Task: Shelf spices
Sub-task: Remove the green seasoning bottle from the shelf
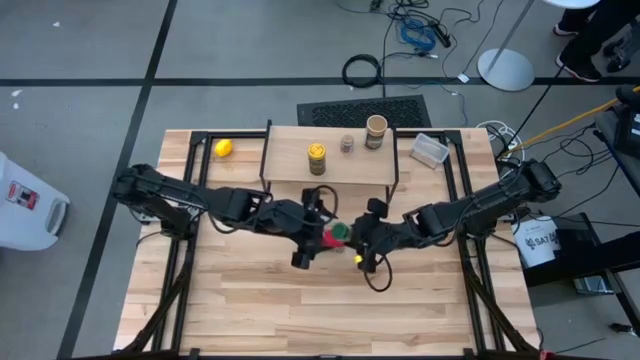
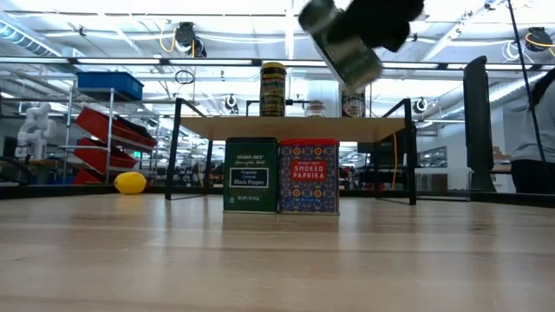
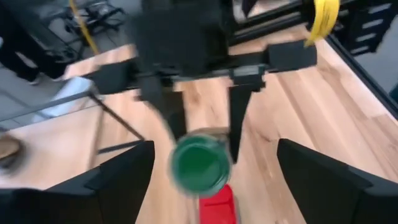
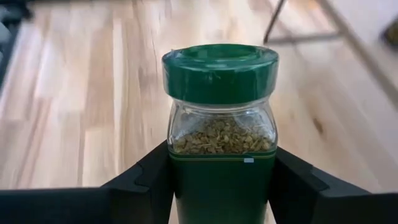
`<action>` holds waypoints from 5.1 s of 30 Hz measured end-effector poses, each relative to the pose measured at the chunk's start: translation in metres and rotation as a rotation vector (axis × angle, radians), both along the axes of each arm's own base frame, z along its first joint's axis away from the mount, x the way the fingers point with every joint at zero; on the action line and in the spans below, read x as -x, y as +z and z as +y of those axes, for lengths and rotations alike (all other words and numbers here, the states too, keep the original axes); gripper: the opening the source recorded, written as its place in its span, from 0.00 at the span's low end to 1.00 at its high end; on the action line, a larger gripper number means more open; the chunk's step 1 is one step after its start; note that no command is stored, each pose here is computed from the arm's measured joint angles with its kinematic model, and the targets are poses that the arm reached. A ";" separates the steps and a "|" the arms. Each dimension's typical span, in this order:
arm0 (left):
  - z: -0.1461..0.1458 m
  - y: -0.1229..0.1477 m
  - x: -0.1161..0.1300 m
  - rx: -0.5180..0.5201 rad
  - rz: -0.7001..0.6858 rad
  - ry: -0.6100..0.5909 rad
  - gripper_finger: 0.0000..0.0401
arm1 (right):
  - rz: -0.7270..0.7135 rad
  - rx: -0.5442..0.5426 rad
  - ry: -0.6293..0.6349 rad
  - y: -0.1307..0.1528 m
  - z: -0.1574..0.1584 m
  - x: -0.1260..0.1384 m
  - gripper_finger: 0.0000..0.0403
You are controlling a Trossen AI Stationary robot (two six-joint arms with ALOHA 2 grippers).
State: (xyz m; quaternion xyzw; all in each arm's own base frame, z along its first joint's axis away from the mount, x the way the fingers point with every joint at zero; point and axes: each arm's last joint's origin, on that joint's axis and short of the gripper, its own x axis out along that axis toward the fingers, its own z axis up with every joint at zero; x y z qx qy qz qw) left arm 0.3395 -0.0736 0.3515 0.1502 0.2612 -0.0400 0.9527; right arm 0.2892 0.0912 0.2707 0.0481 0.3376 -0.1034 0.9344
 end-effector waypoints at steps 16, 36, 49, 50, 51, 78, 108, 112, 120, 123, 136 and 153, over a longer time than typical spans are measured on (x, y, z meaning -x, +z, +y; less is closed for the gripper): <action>-0.001 0.025 0.038 -0.070 -0.010 0.123 0.87 | -0.116 -0.088 -0.058 -0.087 0.005 0.030 0.47; 0.001 0.024 0.038 -0.090 0.002 0.141 0.86 | -0.330 -0.109 -0.078 -0.131 -0.017 0.048 0.47; 0.001 0.023 0.038 -0.095 0.007 0.139 0.86 | -0.326 -0.127 -0.068 -0.145 -0.022 0.040 0.48; 0.001 0.023 0.038 -0.094 0.006 0.139 0.86 | -0.329 -0.125 -0.068 -0.146 -0.022 0.039 0.48; 0.001 0.023 0.038 -0.095 0.008 0.139 0.86 | -0.335 -0.127 -0.069 -0.147 -0.022 0.038 0.48; 0.001 0.020 0.040 -0.097 0.045 0.144 0.86 | -0.341 -0.063 -0.036 -0.166 -0.018 0.009 0.53; 0.009 -0.059 0.076 -0.008 0.455 0.394 0.86 | -0.222 -0.207 -0.001 -0.086 -0.009 0.069 0.65; 0.011 -0.079 0.082 0.011 0.492 0.457 0.86 | -0.126 -0.205 -0.017 -0.094 -0.006 0.078 0.64; 0.010 -0.108 0.084 0.048 0.484 0.478 0.86 | -0.056 -0.170 -0.061 -0.120 -0.006 0.065 0.43; 0.010 -0.118 0.085 0.059 0.473 0.480 0.86 | -0.039 -0.164 -0.080 -0.131 -0.008 0.058 0.29; 0.010 -0.145 0.087 0.069 0.456 0.472 0.62 | -0.052 -0.186 -0.082 -0.154 -0.015 0.039 0.03; 0.006 -0.148 0.080 0.159 0.396 0.373 0.44 | -0.097 -0.204 -0.056 -0.167 -0.021 0.026 0.00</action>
